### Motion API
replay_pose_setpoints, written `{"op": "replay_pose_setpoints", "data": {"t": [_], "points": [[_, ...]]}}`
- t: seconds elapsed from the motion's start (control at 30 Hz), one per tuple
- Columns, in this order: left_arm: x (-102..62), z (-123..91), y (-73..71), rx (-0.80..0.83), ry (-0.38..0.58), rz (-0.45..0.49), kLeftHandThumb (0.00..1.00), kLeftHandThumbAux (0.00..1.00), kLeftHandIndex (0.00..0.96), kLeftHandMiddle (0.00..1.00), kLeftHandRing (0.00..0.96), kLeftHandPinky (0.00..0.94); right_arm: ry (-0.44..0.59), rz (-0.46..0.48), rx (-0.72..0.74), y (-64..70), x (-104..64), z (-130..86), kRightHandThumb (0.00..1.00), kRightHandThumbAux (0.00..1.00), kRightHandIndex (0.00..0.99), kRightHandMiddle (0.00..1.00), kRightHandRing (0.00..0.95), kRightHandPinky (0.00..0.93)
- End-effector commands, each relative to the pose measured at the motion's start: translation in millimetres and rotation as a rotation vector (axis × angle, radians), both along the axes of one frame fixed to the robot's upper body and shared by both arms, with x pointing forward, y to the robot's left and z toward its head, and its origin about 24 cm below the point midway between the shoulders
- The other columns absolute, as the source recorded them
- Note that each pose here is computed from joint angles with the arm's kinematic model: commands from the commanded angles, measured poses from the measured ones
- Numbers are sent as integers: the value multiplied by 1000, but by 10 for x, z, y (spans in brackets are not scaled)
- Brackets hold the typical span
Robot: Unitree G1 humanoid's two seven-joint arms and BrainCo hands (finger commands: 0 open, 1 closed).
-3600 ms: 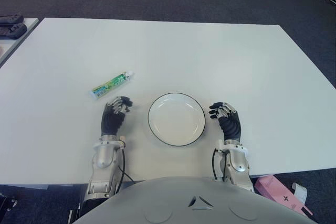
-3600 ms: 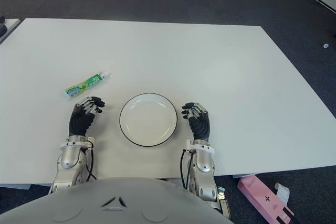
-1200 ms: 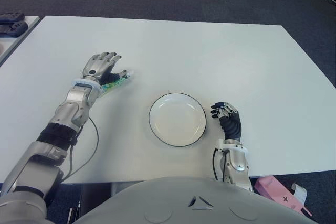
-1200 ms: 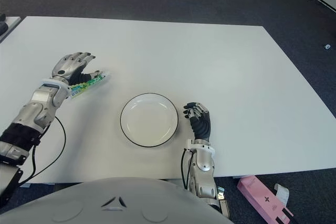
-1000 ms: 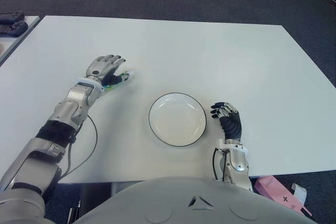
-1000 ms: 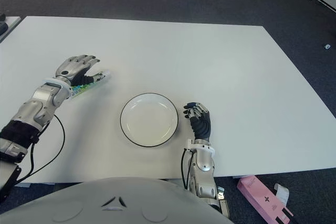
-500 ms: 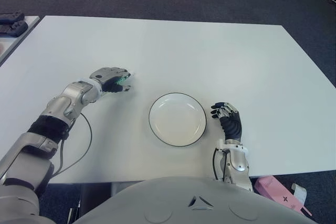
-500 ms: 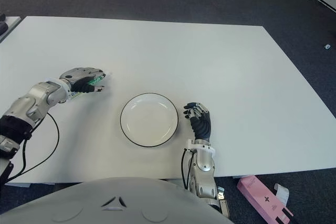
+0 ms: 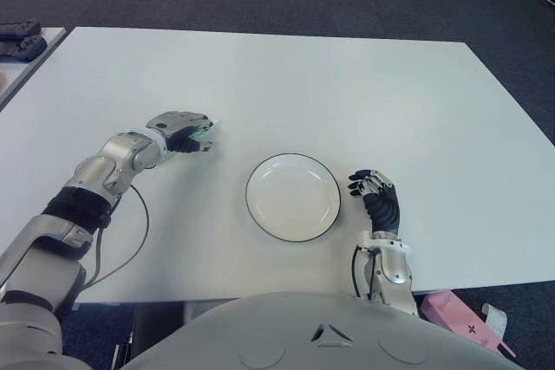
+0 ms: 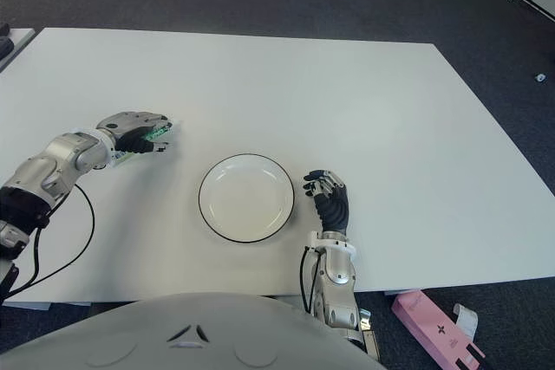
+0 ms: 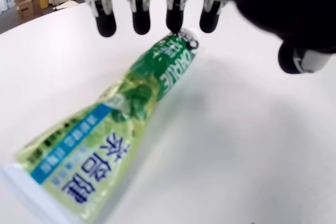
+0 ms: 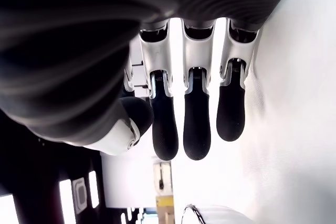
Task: Put the toothpaste on the table into the plate.
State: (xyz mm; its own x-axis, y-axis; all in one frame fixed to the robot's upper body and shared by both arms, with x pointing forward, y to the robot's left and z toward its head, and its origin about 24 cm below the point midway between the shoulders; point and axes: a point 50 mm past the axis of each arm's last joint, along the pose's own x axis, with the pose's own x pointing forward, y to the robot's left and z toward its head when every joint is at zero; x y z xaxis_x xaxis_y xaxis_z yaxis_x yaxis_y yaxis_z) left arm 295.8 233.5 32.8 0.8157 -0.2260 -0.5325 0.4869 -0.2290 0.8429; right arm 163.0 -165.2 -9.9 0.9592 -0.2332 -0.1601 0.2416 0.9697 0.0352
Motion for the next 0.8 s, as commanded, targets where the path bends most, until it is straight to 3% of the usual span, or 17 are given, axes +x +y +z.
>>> {"op": "replay_pose_setpoints", "data": {"t": [0.03,0.6,0.8], "points": [[-136,-225,54,60,78,12,444,165,0,0,0,0,35,-11,11,-14,-47,-59,712,729,430,500,518,518],[-222,-307,139,109,-40,78,391,154,0,0,0,0,45,-11,4,-33,-60,-63,712,728,430,500,519,516],[-256,-287,202,41,-249,126,368,139,0,0,0,0,45,-13,2,-29,-62,-58,712,728,429,498,516,514]]}}
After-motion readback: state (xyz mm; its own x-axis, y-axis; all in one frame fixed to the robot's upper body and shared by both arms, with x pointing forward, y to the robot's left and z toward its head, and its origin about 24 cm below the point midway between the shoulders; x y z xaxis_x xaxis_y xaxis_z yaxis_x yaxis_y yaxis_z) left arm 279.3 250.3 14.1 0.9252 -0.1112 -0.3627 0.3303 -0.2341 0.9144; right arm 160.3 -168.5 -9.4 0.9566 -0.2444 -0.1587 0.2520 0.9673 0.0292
